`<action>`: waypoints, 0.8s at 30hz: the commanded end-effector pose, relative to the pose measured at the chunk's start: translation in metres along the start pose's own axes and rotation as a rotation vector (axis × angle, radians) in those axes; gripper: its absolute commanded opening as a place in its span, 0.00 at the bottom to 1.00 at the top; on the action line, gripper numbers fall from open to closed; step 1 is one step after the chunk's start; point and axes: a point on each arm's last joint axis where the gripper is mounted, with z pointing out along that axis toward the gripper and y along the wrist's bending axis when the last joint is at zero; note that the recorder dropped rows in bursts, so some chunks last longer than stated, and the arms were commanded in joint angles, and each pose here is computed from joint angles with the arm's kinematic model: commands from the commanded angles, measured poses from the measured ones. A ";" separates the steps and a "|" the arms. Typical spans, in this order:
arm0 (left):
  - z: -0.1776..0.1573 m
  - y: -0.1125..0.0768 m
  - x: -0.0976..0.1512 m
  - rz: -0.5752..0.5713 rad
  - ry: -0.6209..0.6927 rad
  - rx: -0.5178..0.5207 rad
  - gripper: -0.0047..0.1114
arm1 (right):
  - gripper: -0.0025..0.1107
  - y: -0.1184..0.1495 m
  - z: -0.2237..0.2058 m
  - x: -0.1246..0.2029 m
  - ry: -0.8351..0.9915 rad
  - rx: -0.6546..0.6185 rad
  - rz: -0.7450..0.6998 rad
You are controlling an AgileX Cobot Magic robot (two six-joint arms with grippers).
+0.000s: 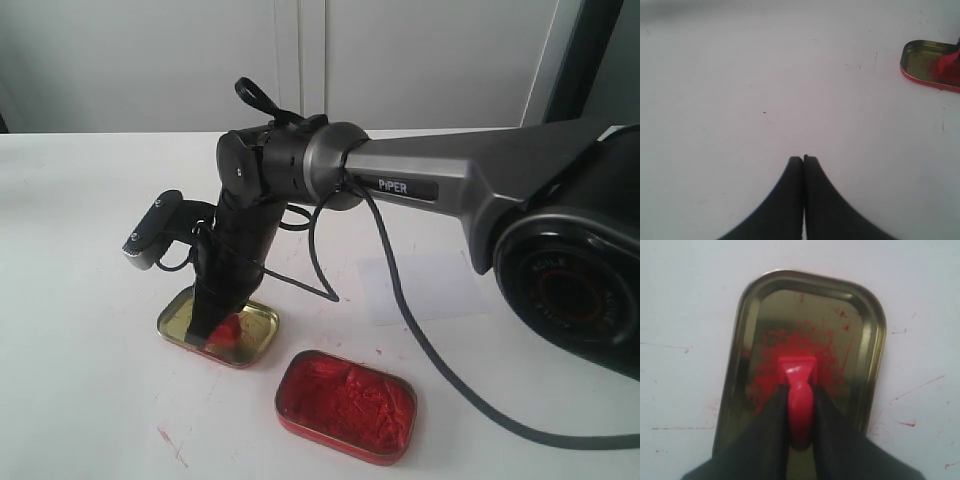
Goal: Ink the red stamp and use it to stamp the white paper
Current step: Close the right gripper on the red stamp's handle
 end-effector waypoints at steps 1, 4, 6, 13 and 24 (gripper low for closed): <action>0.001 0.000 0.003 -0.009 0.008 0.001 0.04 | 0.02 0.003 -0.001 -0.002 0.004 -0.003 -0.002; 0.001 0.000 0.003 -0.009 0.008 0.001 0.04 | 0.02 0.003 -0.004 -0.004 -0.009 0.004 0.002; 0.001 0.000 0.003 -0.009 0.008 0.001 0.04 | 0.02 0.002 -0.010 -0.006 -0.028 0.016 0.028; 0.001 0.000 0.003 -0.009 0.008 0.001 0.04 | 0.02 0.002 -0.028 -0.011 -0.063 0.035 0.035; 0.001 0.000 0.003 -0.009 0.008 0.001 0.04 | 0.02 0.004 -0.047 -0.015 -0.084 0.038 0.132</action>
